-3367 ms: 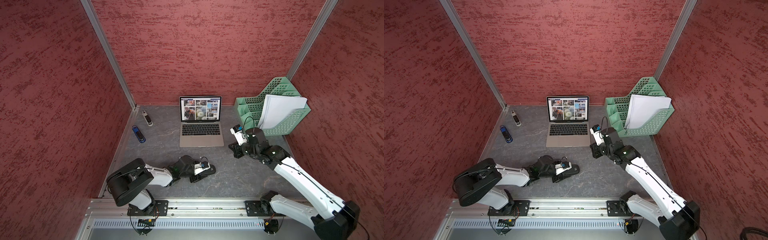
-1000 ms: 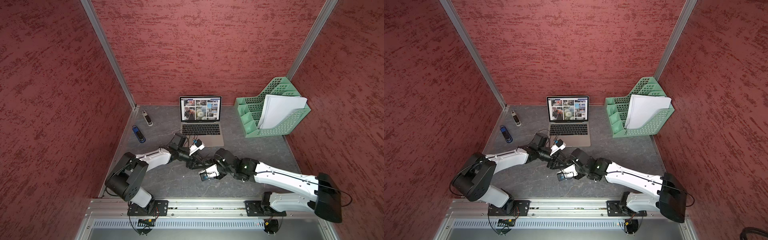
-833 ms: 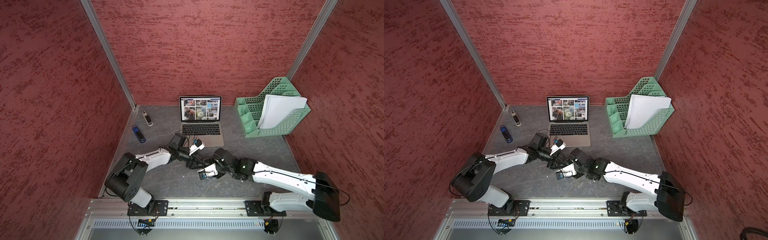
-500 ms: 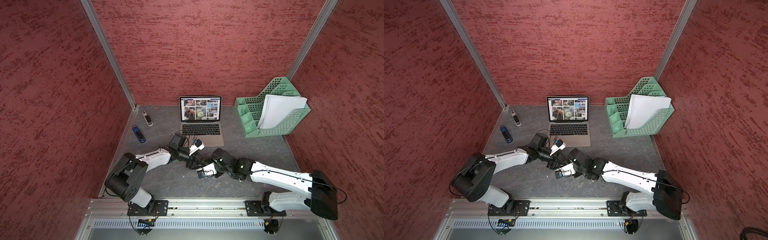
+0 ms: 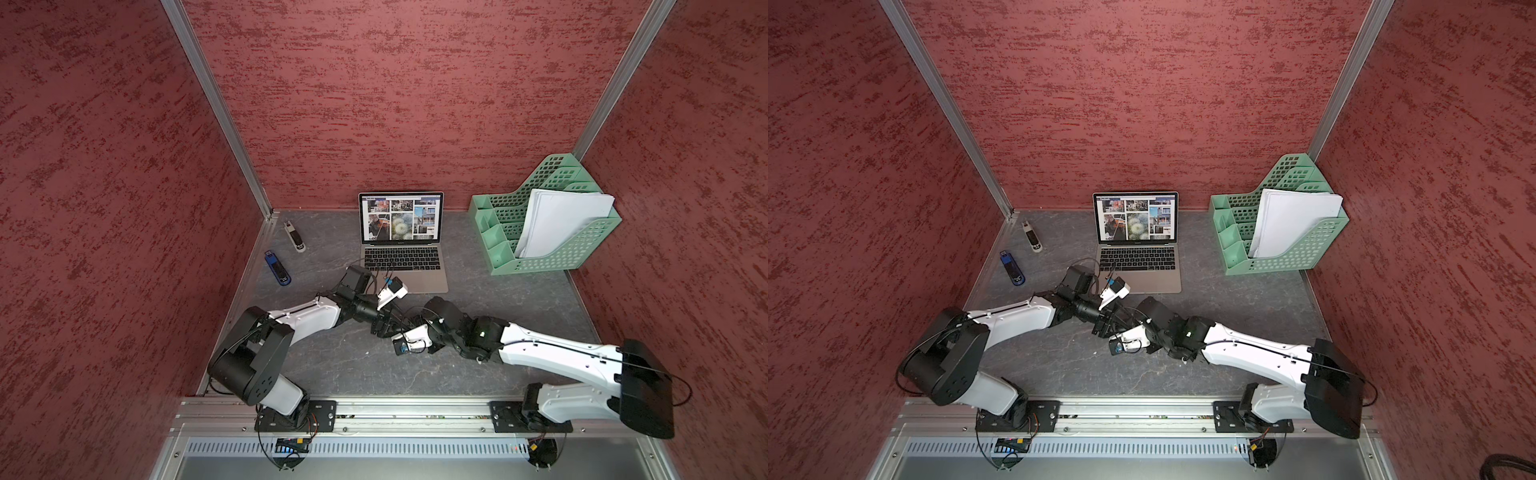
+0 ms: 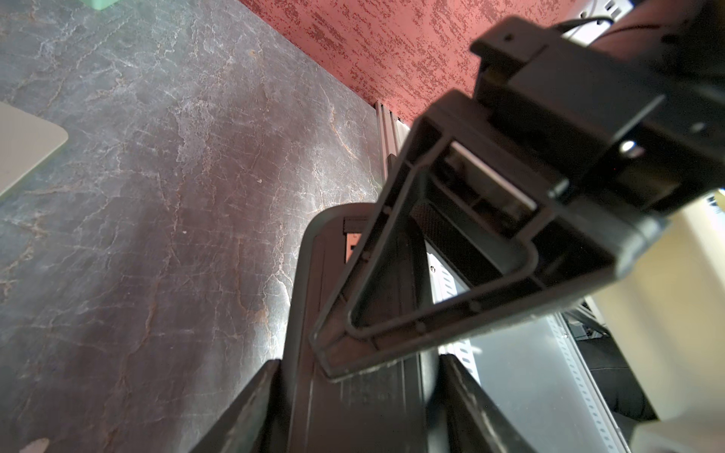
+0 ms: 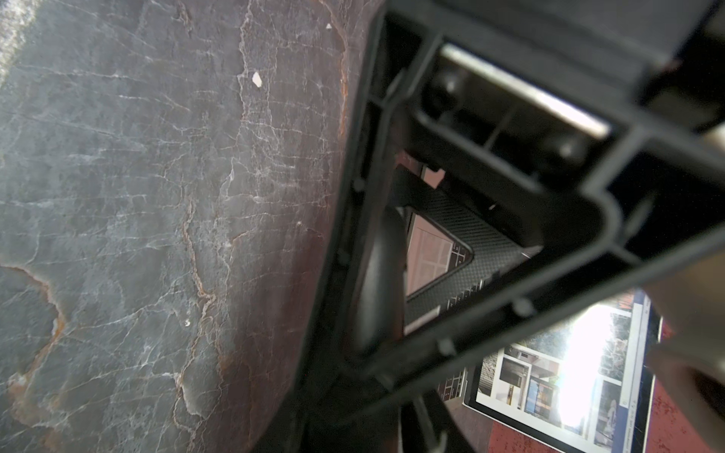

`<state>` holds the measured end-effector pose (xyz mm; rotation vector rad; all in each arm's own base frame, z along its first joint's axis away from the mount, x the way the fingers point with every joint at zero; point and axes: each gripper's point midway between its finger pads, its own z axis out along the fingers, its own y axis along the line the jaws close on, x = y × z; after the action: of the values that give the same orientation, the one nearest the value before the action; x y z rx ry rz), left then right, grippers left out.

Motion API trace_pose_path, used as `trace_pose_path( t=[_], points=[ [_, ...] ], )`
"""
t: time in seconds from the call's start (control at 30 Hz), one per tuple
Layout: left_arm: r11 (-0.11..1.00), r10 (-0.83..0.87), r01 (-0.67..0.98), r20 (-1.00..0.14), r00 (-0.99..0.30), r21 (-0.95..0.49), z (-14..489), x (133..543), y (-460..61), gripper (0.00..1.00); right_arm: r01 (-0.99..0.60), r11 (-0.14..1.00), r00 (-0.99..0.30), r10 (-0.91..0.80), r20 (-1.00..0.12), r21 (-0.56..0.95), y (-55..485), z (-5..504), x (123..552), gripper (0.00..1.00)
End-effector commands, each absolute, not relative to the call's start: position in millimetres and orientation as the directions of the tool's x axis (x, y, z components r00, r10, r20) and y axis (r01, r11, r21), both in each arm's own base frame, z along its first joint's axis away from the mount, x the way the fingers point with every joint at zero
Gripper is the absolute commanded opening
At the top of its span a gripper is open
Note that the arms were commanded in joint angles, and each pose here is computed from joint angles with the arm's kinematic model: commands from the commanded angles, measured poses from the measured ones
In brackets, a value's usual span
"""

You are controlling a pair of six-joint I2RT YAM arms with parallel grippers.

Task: Remove the wireless mouse receiver from the laptop
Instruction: Place the mouse at the center of the board.

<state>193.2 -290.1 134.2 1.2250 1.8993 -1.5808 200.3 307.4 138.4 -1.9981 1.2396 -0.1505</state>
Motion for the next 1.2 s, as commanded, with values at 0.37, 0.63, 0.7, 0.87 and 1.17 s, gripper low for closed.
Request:
trace_pose_path(
  t=[0.37,0.63,0.7,0.87,1.17],
  points=[
    [-0.087,0.346,0.837,-0.804,-0.483,-0.540,153.7,186.9,-291.0,0.87,-0.738,-0.226,0.490,-0.827,-0.276,-0.636,304.9,129.3,200.0,0.02],
    [-0.067,0.334,0.864,-0.828,-0.451,-0.498,155.2,190.9,-283.8,1.00,-0.741,-0.224,0.486,-0.830,-0.275,-0.633,302.9,127.3,199.5,0.00],
    [-0.049,0.339,0.876,-0.833,-0.437,-0.480,153.7,192.6,-279.7,1.00,-0.742,-0.219,0.478,-0.835,-0.271,-0.634,301.1,127.4,200.2,0.00],
    [0.175,0.280,0.924,-0.883,-0.378,-0.340,145.2,232.1,-258.6,1.00,-0.783,-0.137,0.392,-0.866,-0.310,-0.607,288.4,133.0,201.4,0.00],
    [0.617,0.088,0.766,-0.952,-0.293,-0.179,169.1,322.6,-213.7,1.00,-0.846,0.505,-0.235,-0.641,-0.731,-0.171,240.1,188.6,237.2,0.01]
  ],
)
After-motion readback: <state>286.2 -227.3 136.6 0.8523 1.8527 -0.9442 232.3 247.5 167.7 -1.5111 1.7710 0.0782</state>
